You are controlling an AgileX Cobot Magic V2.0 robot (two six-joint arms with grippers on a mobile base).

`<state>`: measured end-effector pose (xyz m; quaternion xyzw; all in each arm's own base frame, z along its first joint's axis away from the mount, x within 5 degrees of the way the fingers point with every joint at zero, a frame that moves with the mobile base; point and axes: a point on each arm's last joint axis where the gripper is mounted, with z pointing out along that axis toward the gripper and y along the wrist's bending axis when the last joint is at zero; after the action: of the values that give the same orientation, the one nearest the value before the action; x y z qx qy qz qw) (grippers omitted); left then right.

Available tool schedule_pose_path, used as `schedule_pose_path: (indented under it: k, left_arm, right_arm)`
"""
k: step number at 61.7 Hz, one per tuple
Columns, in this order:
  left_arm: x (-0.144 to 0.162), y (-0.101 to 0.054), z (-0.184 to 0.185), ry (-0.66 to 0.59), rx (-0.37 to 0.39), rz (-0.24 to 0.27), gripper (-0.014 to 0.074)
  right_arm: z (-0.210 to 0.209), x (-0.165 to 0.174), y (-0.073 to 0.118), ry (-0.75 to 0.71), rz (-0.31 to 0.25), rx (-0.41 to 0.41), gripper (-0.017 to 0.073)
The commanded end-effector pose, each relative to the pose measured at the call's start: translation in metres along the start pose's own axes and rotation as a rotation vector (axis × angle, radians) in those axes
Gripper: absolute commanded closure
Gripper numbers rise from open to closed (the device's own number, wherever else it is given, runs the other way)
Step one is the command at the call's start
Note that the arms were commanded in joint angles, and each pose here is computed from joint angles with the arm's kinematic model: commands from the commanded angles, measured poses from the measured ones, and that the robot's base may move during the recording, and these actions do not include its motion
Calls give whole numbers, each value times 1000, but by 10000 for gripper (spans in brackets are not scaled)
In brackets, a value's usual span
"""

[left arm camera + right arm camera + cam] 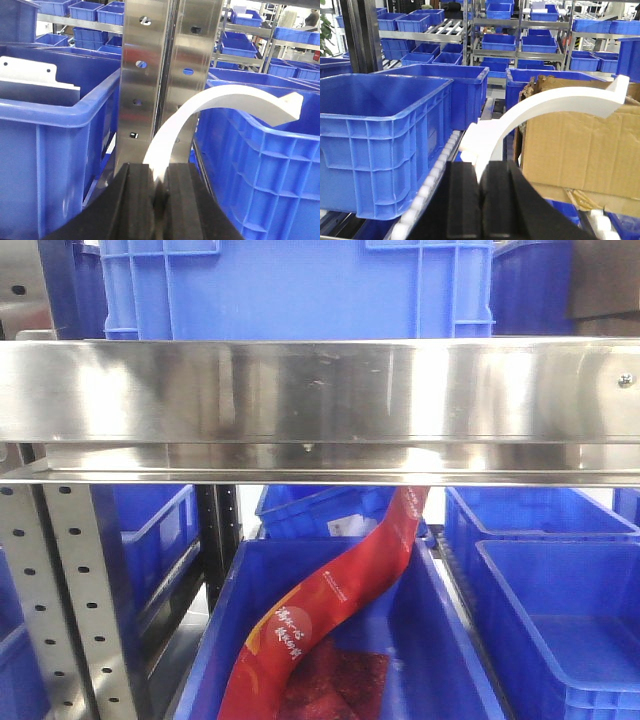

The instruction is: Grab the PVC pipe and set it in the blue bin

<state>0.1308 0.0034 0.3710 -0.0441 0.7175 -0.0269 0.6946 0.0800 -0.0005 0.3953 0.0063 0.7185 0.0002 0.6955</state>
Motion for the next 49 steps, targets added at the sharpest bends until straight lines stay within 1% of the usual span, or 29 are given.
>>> schedule_pose_path:
  k: [1,17,22,25,31,36,38,45,49]
  left_arm:
    - [-6,0,-2,-52,0,-10,704]
    - [-7,0,-2,-64,1,-16,704]
    - [-8,0,-2,-79,5,-43,704]
    - [-9,0,-2,-86,6,-50,704]
    - [-11,-1,-2,-88,11,-50,704]
    - [-11,-2,-2,-87,16,-34,704]
    - [-11,-3,-2,-87,20,-27,704]
    - [-12,-8,-2,-89,65,-28,704]
    - [-11,-12,-1,-84,94,-28,704]
  right_arm:
    - [-1,-3,0,-40,-4,2,728]
    - [-1,-7,0,-80,-4,3,728]
    - [-1,-7,0,-85,-4,4,728]
    - [-1,-8,0,-90,-4,4,728]
    - [1,-8,0,-87,-4,4,728]
    - [1,-8,0,-92,-4,4,728]
    - [1,-9,0,-101,5,1,728]
    - [0,-13,1,-146,57,-16,728]
    - [1,-13,1,-149,62,-17,728]
